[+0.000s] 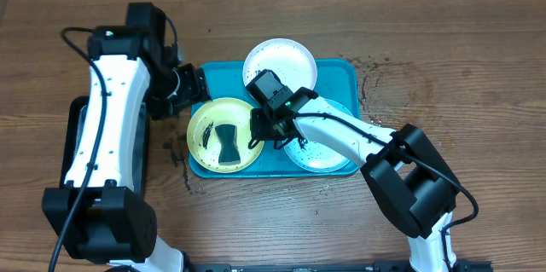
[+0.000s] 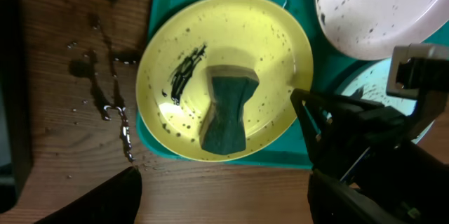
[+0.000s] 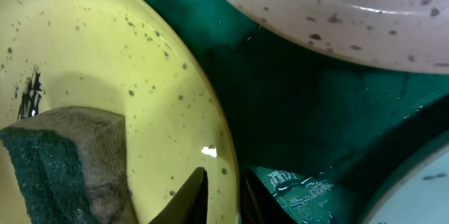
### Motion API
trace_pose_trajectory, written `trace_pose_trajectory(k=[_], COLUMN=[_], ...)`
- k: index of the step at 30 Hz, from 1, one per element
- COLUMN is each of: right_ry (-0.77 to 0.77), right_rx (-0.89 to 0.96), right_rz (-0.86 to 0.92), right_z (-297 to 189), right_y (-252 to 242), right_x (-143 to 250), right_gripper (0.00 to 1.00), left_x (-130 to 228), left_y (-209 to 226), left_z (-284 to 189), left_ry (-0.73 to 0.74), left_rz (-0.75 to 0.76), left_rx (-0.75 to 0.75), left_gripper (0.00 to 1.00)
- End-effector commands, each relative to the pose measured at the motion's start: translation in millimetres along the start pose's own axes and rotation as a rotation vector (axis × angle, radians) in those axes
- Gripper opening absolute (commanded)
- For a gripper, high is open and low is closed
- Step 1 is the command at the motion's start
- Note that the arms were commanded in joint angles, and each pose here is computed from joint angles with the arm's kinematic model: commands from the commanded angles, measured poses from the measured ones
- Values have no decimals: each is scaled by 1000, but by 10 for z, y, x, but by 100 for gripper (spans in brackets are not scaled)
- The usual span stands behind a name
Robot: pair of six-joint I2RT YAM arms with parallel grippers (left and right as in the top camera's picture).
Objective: Clean dirty plates on tray and stack at the side
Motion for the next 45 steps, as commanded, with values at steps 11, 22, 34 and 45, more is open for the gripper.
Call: trace_pose_trajectory(k=[11, 22, 34, 45], right_ry=[-8, -20, -4, 11], right_rx=[48, 80, 88, 95], right_rz=[6, 32, 35, 39], right_z=[69, 66, 110, 107], right_y=[-79, -121, -169, -192], right_x=[14, 4, 71, 95], right_gripper=[17, 9, 11, 6], left_x=[105, 220, 416, 335], left_y=[57, 11, -130, -134], left_z=[278, 448, 730, 837], left_ry=[63, 128, 178, 124], left_rz=[30, 74, 130, 122], left_rx=[-35, 18, 54, 47], left_gripper=[59, 52, 53, 50])
Point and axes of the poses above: each gripper's point midway between its finger pads, its own z axis out along the fingers, its own y axis along the line the jaws close on, x = y × z, the point moved 5 cm from there along -z, back along the fingers, and after that the axes turned 11 degrees about -z, right-handed, at the moved point
